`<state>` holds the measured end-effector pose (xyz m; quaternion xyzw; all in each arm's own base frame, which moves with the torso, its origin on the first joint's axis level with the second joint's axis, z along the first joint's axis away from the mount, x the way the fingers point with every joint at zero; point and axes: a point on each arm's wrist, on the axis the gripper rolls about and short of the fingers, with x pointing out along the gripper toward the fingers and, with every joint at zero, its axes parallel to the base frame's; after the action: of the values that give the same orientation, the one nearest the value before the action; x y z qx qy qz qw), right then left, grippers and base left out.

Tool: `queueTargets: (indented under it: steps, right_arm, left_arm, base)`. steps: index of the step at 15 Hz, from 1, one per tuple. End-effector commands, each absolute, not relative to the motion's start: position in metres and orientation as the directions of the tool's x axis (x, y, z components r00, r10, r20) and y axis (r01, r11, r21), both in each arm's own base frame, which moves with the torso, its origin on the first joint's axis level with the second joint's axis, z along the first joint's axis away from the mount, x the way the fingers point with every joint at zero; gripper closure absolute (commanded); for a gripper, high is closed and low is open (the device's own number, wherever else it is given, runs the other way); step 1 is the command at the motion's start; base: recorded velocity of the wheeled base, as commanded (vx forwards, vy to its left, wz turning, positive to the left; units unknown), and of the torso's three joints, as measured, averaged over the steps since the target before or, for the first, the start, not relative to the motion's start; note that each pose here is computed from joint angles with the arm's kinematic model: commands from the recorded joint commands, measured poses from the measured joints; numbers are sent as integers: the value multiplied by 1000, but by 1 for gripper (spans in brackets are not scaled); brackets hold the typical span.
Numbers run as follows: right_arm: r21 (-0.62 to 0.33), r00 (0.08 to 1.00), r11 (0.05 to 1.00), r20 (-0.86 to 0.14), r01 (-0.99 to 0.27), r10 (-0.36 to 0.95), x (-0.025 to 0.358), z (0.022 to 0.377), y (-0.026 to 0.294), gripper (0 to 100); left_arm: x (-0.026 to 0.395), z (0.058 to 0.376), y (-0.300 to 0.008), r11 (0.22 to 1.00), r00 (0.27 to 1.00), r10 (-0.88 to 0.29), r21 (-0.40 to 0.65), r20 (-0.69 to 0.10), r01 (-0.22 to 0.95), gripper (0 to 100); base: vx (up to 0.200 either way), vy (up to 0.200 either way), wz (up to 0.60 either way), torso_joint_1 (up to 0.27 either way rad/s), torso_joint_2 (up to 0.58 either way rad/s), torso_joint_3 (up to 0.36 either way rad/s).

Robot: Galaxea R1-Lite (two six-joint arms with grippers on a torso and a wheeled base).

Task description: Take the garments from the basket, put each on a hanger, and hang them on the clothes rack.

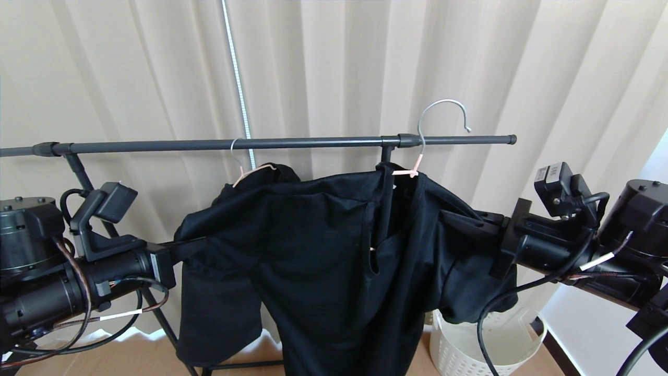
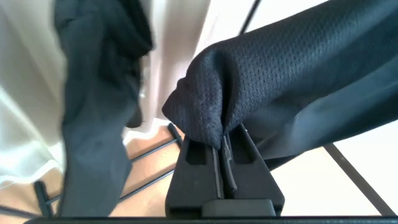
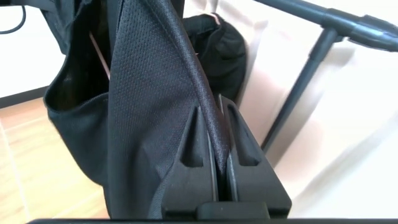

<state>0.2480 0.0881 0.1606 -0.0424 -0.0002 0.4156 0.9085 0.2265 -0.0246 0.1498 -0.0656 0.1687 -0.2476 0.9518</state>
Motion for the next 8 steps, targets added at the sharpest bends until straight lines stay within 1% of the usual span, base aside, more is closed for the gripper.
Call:
queueTargets:
  steps: [1,8]
  right_arm:
    - [-80,663,659,-31,-748,748,250,162,85,100]
    - [-87,684,680,-19,-728,729,255,165,75,100]
  left_arm:
    - [234,143,-19,879,826,-473,-217,-306,423,100]
    - [240,137,-12,892,833,-448,-226,-324,391,100]
  base:
    - [0,0,0,0,0,0]
    - [0,0,0,0,0,0]
